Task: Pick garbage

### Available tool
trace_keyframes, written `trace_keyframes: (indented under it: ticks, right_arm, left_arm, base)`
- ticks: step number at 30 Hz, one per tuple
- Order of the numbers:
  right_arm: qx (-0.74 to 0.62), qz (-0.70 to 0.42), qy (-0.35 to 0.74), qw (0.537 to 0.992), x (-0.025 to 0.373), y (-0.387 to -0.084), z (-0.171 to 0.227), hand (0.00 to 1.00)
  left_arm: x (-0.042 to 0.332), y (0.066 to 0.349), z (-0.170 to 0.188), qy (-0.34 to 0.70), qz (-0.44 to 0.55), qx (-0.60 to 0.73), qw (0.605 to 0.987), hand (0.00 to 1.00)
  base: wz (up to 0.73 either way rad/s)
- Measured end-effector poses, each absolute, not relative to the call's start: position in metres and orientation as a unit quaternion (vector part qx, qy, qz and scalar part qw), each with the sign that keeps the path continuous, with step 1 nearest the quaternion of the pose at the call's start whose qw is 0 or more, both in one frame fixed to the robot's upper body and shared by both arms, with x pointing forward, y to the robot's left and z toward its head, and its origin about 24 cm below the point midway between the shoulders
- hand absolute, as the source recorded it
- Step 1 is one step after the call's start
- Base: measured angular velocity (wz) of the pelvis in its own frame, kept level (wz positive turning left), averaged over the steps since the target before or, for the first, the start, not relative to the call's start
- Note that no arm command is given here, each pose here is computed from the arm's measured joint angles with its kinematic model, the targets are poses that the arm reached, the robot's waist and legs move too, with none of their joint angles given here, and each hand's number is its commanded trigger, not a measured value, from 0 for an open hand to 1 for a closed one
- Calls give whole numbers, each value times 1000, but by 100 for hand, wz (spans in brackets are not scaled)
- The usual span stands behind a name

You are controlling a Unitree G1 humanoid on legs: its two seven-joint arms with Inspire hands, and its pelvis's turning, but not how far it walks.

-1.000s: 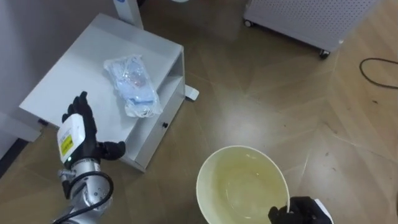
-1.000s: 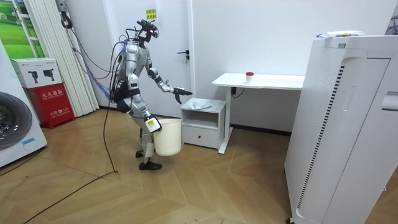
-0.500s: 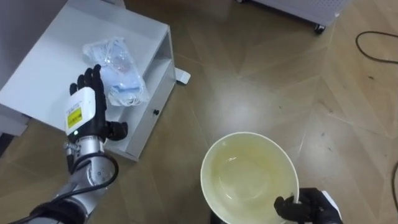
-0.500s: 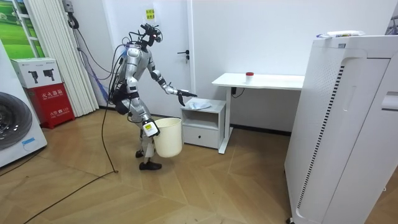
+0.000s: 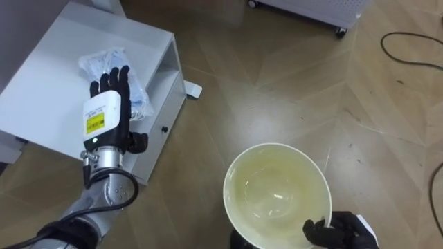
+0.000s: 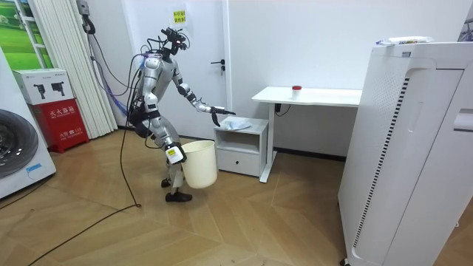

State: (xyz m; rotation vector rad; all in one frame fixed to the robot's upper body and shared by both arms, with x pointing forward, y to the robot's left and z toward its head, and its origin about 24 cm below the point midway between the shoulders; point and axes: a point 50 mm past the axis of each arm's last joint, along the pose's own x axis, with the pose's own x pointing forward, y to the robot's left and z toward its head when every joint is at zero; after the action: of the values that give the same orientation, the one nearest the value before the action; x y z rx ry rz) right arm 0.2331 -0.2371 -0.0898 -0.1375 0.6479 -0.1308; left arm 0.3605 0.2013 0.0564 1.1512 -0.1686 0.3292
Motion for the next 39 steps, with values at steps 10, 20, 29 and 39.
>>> trace_keyframes:
  ticks: [10,20,29,39]
  right_arm:
    - [-41,-63,314,946,235,-235,-89,100]
    - [-15,-70,312,947,236,-232,-88,100]
    - [-10,-70,307,949,238,-231,-86,100]
    - [-4,-66,290,955,244,-228,-79,100]
  left_arm:
    - [358,208,53,-77,141,582,797,0]
    - [355,213,46,-60,136,608,780,0]
    - [352,216,39,-41,128,628,767,100]
    - [353,231,48,-46,156,640,751,100]
  base:
    - [-1]
    - [0]
    - [0]
    - [0]
